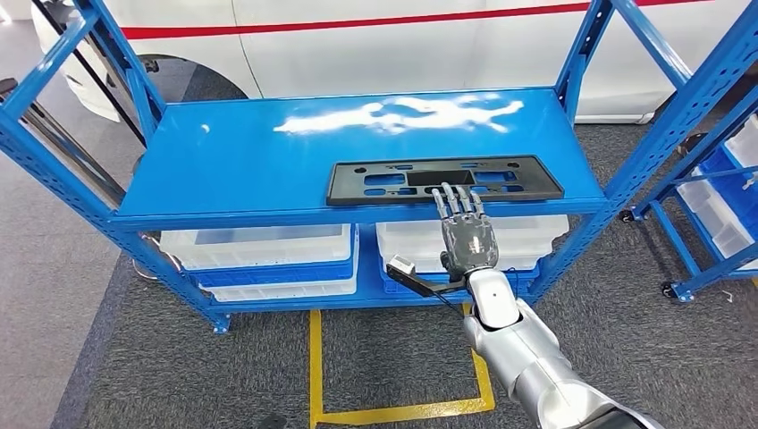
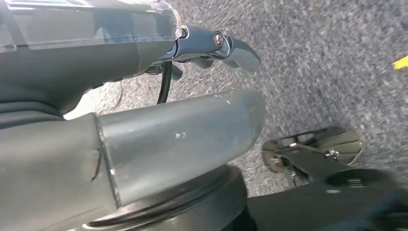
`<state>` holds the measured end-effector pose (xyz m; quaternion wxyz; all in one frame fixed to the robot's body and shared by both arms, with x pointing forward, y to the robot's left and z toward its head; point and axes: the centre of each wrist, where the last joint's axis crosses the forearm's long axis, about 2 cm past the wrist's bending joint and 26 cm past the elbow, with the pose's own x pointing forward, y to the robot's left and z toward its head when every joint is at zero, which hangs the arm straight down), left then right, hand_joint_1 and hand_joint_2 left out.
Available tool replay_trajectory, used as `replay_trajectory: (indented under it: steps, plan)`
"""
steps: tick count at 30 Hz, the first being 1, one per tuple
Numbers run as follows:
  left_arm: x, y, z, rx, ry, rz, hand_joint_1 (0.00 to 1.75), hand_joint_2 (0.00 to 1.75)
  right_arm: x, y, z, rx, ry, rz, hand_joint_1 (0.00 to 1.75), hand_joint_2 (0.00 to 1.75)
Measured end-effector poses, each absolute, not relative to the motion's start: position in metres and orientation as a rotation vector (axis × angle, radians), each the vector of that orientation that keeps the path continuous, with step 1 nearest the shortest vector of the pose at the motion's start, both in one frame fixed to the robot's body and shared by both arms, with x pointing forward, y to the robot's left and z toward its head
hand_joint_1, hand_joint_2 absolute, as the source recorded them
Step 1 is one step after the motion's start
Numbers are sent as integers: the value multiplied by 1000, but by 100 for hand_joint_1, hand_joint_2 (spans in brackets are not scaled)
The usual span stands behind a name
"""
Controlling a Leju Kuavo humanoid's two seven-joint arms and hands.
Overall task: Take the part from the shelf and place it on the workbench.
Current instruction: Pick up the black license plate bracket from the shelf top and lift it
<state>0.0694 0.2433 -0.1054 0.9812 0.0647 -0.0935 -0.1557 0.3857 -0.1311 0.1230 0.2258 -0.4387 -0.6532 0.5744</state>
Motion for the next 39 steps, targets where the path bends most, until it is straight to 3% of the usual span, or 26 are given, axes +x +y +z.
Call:
replay_trajectory:
  steps: [39]
  plan:
    - [71,242,-105,124,-194,-326,0,0,385,-119,131,-1188,-1858,1559,0,175]
